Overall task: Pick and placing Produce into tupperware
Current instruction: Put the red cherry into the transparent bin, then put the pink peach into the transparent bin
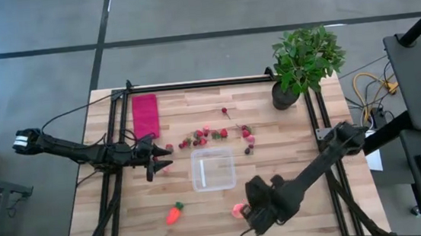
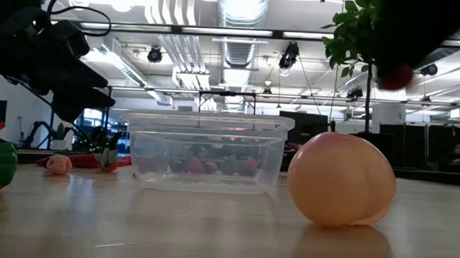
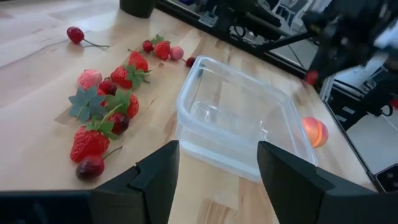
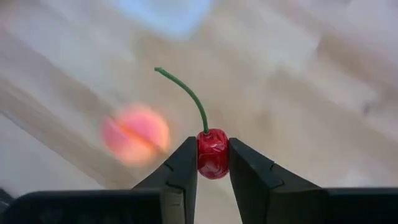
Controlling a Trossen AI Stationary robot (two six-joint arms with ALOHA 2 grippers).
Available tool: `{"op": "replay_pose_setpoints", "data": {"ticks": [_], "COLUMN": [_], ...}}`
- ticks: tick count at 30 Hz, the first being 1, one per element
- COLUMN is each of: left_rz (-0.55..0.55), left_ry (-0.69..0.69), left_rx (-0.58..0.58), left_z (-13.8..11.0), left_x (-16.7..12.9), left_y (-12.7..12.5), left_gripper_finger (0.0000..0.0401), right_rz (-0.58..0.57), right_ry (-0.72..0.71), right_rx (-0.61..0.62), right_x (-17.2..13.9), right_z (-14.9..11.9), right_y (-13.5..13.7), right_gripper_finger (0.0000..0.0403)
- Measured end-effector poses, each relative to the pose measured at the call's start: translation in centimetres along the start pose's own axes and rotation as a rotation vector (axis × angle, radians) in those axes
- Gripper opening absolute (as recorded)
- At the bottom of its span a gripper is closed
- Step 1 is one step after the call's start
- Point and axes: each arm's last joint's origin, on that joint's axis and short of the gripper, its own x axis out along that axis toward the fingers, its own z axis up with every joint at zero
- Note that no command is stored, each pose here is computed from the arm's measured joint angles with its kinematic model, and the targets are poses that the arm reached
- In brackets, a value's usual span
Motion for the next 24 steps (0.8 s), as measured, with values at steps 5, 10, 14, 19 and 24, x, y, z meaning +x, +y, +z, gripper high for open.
{"op": "replay_pose_setpoints", "data": {"ticks": [5, 10, 14, 19, 24], "left_rz": [-0.001, -0.001, 0.004, 0.018, 0.026], "left_ry": [-0.002, -0.002, 0.006, 0.027, 0.037], "left_rx": [0.000, -0.001, 0.002, 0.007, 0.010], "left_z": [0.0, 0.0, -0.1, -0.3, -0.4], "left_x": [0.0, 0.0, 0.1, 0.2, 0.3], "left_y": [0.0, 0.0, 0.0, 0.1, 0.1], "left_gripper_finger": [0.0203, 0.0203, 0.0203, 0.0203, 0.0203], "right_rz": [0.033, 0.171, 0.206, 0.179, 0.182], "right_ry": [-0.060, -0.066, -0.035, 0.056, 0.064], "right_rx": [-0.031, -0.102, -0.109, -0.162, -0.125], "right_x": [-0.1, 2.4, 4.1, 4.5, 4.7], "right_z": [4.9, 10.6, 13.2, 12.9, 13.0], "right_y": [-0.5, 0.5, 0.4, -0.2, 0.0], "right_gripper_finger": [0.0082, 0.0090, 0.0093, 0.0102, 0.0146]}}
